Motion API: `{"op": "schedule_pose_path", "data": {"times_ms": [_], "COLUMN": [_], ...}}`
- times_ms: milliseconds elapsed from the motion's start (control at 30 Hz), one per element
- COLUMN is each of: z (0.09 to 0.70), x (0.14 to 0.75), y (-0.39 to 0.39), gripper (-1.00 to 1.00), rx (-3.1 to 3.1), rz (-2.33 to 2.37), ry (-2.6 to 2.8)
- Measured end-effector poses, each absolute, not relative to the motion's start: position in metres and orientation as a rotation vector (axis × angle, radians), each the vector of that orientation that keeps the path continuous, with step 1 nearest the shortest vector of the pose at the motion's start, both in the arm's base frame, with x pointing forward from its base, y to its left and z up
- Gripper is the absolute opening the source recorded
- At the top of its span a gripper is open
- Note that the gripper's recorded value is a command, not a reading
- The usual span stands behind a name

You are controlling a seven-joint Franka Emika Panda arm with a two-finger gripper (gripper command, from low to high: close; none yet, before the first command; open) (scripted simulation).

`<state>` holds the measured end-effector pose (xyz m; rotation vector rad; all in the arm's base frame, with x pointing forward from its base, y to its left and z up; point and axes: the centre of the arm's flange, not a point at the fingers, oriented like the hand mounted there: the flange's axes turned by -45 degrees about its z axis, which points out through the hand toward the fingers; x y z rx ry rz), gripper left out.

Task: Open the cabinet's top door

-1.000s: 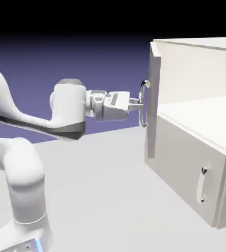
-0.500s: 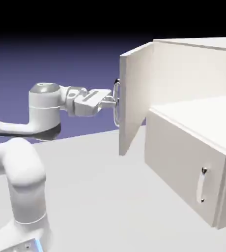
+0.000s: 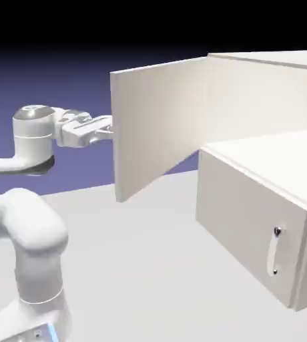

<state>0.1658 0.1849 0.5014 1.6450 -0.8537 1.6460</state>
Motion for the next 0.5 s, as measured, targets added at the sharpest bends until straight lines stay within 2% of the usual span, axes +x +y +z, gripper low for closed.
{"op": "schedule_pose_path", "data": {"times_ms": [500], "z": [0.501], "x": [0.141], "y": [0.336], "gripper": [-1.00], "rx": [1.432], "rz": [1.432], "ry": [-1.049]}}
